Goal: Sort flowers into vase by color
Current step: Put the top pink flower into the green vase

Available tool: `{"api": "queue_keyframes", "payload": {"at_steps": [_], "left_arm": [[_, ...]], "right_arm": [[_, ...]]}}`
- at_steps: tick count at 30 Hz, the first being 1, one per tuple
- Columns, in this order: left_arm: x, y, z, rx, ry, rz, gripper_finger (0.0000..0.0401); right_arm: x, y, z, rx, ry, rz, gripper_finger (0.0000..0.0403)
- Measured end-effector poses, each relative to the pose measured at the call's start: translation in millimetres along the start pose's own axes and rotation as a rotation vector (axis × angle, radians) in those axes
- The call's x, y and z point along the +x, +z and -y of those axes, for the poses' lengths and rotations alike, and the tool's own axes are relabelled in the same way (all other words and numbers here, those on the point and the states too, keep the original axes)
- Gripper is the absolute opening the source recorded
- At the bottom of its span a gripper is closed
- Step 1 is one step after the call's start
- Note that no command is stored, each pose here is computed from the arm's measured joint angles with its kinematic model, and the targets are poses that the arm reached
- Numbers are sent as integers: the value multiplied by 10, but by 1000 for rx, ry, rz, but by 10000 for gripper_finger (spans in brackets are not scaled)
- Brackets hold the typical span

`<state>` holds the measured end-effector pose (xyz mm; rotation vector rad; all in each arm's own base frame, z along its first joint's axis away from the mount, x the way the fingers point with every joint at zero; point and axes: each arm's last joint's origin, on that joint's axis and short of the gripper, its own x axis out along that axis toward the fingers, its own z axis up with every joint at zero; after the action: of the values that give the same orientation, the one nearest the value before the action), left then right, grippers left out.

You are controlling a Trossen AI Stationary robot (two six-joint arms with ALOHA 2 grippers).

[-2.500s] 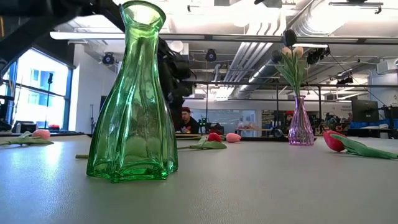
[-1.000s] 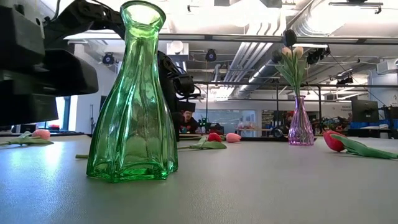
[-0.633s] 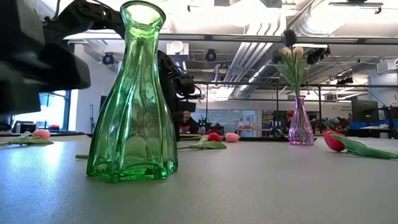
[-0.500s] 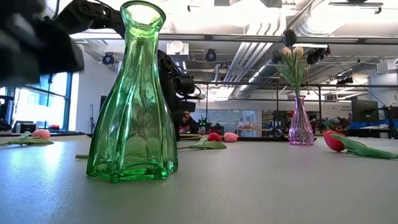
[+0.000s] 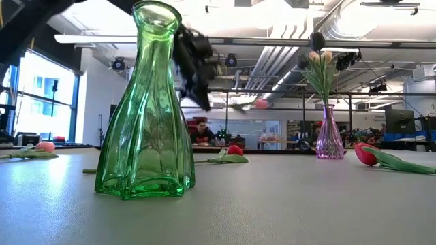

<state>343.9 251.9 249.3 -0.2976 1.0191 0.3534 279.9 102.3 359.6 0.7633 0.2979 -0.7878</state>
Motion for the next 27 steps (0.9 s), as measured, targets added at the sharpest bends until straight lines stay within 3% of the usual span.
{"api": "queue_keyframes", "payload": {"at_steps": [9, 17, 27], "left_arm": [[-727, 54, 395, 26, -57, 133, 0], [-1132, 31, 615, 33, -76, 219, 0], [-1615, -58, 823, 38, -101, 325, 0]], "right_arm": [[-33, -27, 10, -22, -6, 9, 122], [-61, -48, 38, -48, -25, 27, 122], [-64, -59, 108, 11, -74, 9, 123]]}}
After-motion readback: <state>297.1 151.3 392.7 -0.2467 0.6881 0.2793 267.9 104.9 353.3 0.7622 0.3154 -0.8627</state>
